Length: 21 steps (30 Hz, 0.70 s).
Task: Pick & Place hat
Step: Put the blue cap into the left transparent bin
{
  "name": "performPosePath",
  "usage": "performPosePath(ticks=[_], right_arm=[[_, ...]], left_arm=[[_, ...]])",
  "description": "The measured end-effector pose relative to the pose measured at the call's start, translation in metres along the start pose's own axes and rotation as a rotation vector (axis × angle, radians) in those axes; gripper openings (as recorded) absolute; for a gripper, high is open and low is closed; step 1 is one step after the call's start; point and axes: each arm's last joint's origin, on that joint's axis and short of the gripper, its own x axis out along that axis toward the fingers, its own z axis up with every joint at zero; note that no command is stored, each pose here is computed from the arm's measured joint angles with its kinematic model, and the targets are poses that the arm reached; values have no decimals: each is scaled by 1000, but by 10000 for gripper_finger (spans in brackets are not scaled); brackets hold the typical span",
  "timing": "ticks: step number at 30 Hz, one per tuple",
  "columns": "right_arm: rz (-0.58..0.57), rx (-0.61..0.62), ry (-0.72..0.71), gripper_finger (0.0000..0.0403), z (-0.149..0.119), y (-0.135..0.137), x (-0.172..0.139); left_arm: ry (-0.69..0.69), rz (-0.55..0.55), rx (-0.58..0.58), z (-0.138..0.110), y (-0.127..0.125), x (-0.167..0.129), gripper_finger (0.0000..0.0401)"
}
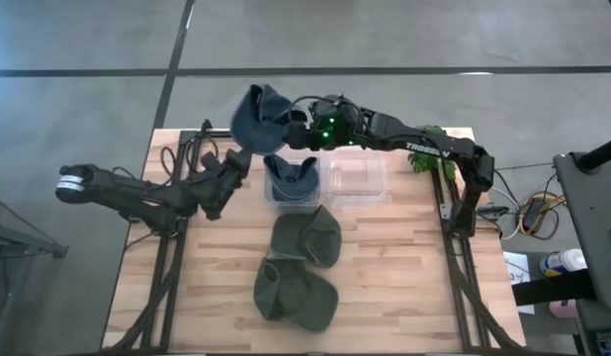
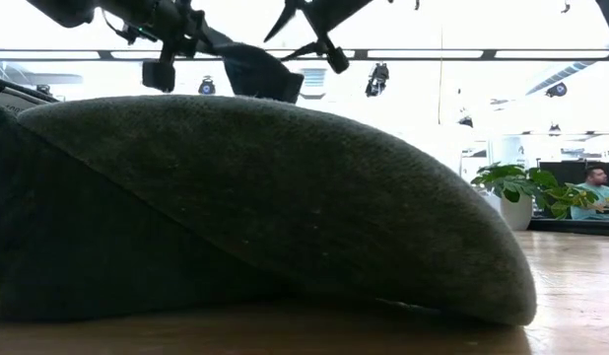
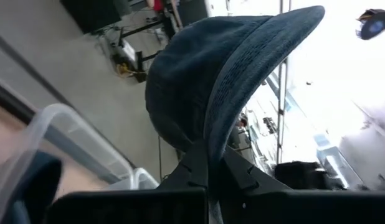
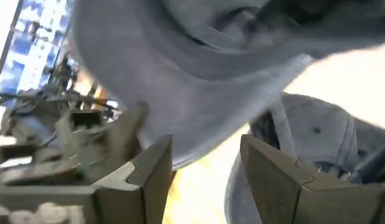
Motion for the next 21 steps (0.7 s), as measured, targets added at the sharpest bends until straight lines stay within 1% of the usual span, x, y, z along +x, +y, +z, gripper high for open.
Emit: performPosePath(ticks=[3,6,10,15,18,21], right_arm=[[-16,63,3,182,-7,-4,4],[7,106,-19,178,-14,-1,8],[82,117,-92,176,-16,9,9],[61,131,-121,170,-17,7,10],[55,136,-120,148,-17,6,11],[49,130,-122,111,-17,5,11]], left_arm=[[-1,-31,37,2,-5,0,7],[-2,-46,77,4,-7,1,7],[48,-81,61,3,-7,6,7],[72,-82,63,-2,-3,9,7],[79,-80,69,-5,-2,10,7],[84,-81,72,-6,-2,10,8]])
